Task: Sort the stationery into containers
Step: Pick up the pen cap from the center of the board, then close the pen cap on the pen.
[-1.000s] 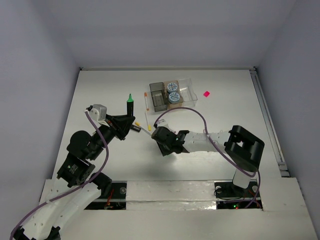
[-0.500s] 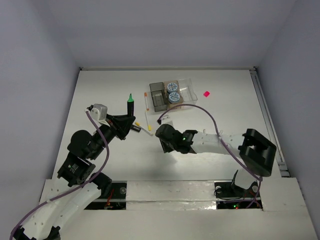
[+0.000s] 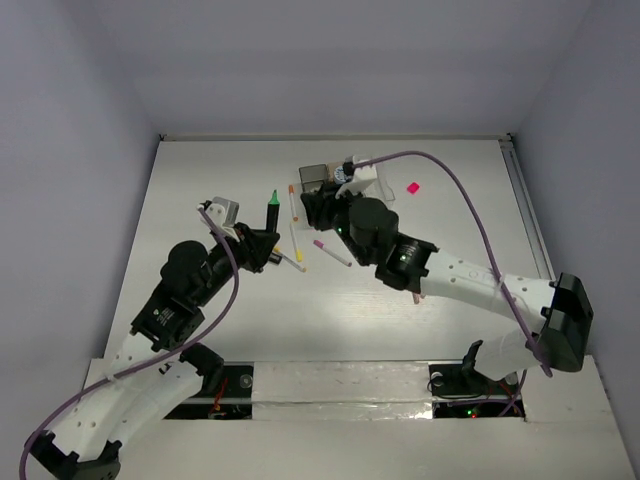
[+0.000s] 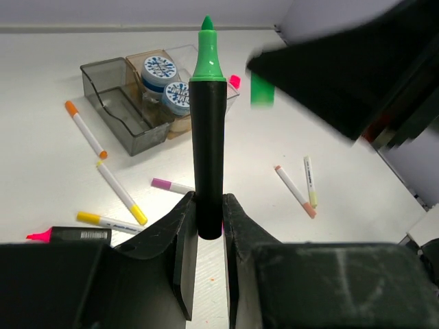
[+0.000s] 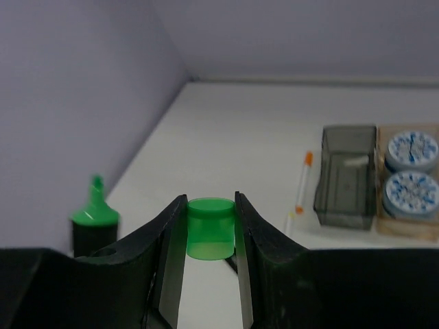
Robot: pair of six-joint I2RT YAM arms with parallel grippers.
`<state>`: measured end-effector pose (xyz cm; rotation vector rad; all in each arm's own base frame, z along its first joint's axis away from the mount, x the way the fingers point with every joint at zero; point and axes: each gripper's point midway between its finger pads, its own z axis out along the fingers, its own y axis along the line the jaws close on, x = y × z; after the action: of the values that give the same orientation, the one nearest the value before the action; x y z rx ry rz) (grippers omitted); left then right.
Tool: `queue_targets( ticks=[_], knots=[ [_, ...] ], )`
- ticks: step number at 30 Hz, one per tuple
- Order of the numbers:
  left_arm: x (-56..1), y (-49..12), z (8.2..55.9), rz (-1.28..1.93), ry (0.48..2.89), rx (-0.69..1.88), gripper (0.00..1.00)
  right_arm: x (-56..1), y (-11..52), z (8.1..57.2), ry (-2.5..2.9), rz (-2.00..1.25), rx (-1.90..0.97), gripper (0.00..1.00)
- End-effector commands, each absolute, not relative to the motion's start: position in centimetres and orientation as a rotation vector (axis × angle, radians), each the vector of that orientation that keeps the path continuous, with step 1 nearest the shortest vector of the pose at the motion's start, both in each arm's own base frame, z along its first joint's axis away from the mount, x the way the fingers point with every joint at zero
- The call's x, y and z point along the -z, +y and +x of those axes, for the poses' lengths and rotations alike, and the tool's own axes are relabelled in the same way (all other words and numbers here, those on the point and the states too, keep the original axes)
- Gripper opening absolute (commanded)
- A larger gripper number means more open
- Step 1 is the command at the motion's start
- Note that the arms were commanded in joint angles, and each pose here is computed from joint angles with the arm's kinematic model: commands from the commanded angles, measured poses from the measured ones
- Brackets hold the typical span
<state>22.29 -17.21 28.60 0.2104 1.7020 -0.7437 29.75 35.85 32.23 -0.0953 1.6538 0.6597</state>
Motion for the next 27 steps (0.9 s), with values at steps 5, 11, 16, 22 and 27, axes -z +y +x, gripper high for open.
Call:
queue_targets(
  ticks=[5,11,16,22,27],
  knots=[
    [-28.9,-17.0,23.4,0.210,1.698,0.687,0.00,-44.2,36.8,32.0,1.329,0.049,-0.761,0.10],
    [-28.6,-17.2,23.6,0.222,1.712,0.685,0.00,-46.3,38.2,32.1,1.296,0.046,-0.817,0.10],
    [-28.8,-17.2,23.5,0.222,1.701,0.687,0.00,-45.1,40.4,32.2,1.335,-0.001,-0.865,0.09],
    [-29.3,-17.0,23.4,0.214,1.684,0.686,0.00,-43.6,41.6,32.2,1.382,-0.026,-0.883,0.10],
    [-29.6,-16.5,23.5,0.195,1.671,0.670,0.00,-42.2,42.4,32.0,1.423,-0.042,-0.908,0.09]
  ],
)
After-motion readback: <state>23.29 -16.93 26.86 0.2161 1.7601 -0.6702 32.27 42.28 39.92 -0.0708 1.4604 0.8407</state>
